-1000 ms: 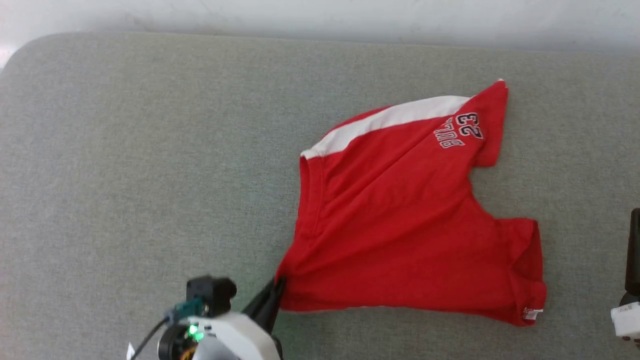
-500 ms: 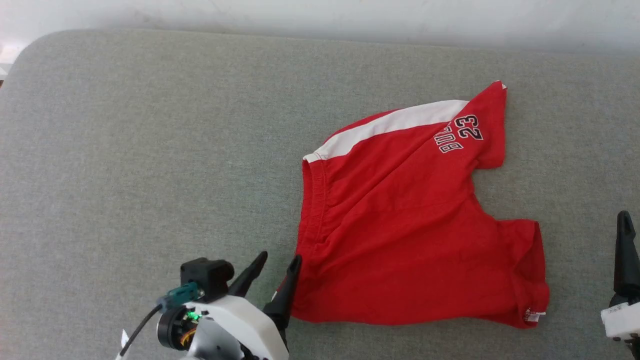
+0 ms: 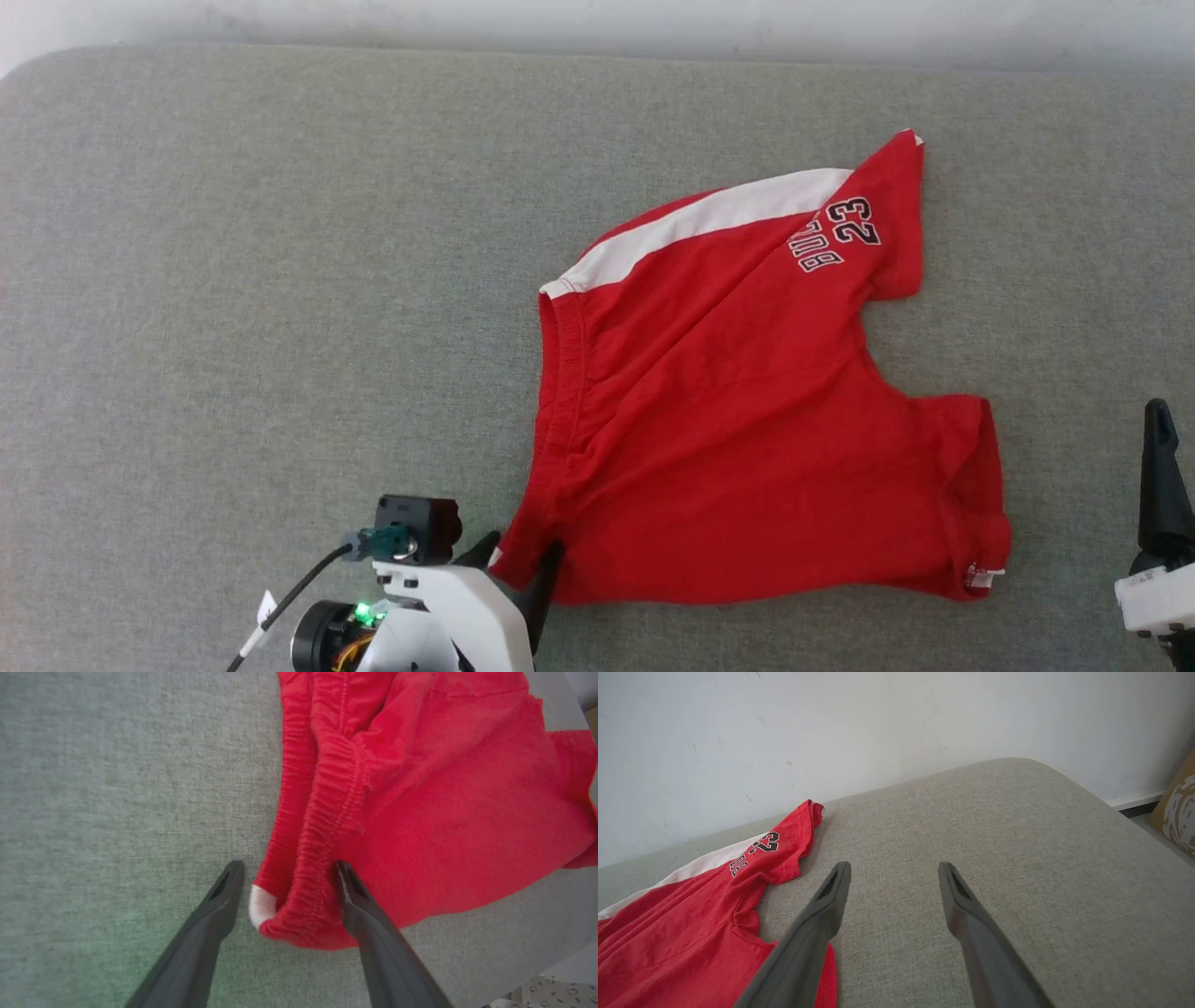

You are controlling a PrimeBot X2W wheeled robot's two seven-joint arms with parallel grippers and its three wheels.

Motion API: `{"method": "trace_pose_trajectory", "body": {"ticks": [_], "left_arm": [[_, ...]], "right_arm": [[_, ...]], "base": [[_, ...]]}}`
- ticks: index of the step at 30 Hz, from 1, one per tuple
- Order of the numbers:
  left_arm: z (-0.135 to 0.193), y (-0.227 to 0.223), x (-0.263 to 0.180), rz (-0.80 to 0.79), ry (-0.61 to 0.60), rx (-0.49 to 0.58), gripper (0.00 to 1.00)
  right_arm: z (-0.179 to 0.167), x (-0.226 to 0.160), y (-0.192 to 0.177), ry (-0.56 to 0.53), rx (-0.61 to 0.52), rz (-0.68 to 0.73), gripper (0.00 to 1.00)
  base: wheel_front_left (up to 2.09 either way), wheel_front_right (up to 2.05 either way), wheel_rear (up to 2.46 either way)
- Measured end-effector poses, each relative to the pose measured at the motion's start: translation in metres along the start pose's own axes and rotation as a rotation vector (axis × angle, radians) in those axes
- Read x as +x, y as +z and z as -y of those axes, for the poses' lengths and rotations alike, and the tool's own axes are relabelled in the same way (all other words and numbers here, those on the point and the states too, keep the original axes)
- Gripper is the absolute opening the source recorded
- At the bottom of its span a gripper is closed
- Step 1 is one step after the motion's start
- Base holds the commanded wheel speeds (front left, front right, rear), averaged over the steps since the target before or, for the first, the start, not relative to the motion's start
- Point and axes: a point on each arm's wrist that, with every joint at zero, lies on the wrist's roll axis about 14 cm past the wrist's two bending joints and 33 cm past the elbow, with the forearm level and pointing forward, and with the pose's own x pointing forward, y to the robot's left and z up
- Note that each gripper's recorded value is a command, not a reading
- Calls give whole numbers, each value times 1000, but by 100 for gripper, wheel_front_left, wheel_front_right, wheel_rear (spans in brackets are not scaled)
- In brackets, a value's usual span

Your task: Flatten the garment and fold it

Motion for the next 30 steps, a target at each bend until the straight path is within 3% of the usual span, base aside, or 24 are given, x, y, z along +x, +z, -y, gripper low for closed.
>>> {"method": "trace_pose_trajectory", "body": {"ticks": [1,2,3,15,20,26,30], "left_arm": [[1,-2,0,-13,-4,-3,100],[1,-5,0,-29,-7,-8,44],[1,-7,1,-36,-9,-12,0],[3,-6,3,-7,-34,-36,0],[0,6,0,49,-23,-41,0],[0,3,-2,50,-20,-54,0],[3,1,-1,47,-26,-64,0]], "right_arm": [[0,0,0,-1,0,-1,100],[0,0,-1,-1,0,-2,100],[0,1,-1,-1,1,-4,100],[-14,6,-3,37,-24,-30,100],[-31,-6,-39,92,-43,-254,100],[-24,-31,-72,79,-111,-492,100],[-24,-36,-77,82,-114,-538,100]], "base": [[0,0,0],[0,0,0],[0,0,0],[0,0,0],[0,0,0],[0,0,0],[0,0,0]]}}
